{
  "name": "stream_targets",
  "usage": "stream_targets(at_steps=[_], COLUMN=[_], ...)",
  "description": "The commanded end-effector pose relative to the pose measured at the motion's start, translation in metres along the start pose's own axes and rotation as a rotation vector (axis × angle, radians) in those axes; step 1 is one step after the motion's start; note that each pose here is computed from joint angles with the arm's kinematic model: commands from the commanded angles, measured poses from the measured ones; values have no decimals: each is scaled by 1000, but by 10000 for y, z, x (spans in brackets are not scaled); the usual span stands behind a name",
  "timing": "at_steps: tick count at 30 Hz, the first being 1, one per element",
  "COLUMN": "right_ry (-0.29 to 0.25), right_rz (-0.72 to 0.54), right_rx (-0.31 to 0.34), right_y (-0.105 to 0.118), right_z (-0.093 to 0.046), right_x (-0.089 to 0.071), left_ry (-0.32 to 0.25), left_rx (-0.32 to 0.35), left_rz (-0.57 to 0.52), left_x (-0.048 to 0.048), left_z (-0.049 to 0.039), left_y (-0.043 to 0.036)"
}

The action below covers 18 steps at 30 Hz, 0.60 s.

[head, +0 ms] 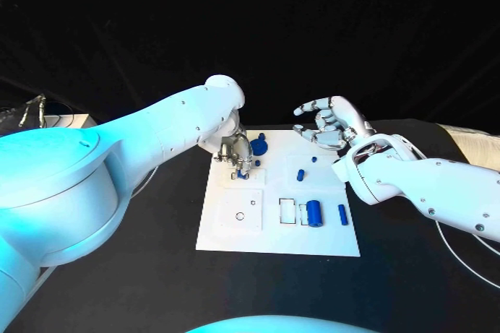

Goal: Assemble the parts on the task board

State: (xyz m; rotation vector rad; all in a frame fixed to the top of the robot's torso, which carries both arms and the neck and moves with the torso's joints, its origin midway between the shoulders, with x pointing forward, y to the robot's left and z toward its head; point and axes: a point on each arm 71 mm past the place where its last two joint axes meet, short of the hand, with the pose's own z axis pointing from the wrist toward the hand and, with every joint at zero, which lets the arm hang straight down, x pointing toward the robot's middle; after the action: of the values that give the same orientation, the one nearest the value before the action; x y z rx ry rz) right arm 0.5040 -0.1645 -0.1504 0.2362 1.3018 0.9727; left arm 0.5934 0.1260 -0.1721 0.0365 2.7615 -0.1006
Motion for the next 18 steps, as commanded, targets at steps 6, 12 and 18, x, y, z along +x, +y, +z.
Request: stream_targets(at_steps=[6, 12, 18], right_ry=[-1, -2, -1], right_rz=[-18, -21, -21], right_rx=[-35, -37, -38], right_y=[43, 44, 50], right_z=[4, 2, 3], right_x=[6, 0, 0], left_ry=[-26, -38, -47], left_rx=[-24, -34, -32], left_rz=[-3, -16, -23], left_x=[-2, -9, -9], left_z=[51, 72, 82], left_y=[4, 26, 23])
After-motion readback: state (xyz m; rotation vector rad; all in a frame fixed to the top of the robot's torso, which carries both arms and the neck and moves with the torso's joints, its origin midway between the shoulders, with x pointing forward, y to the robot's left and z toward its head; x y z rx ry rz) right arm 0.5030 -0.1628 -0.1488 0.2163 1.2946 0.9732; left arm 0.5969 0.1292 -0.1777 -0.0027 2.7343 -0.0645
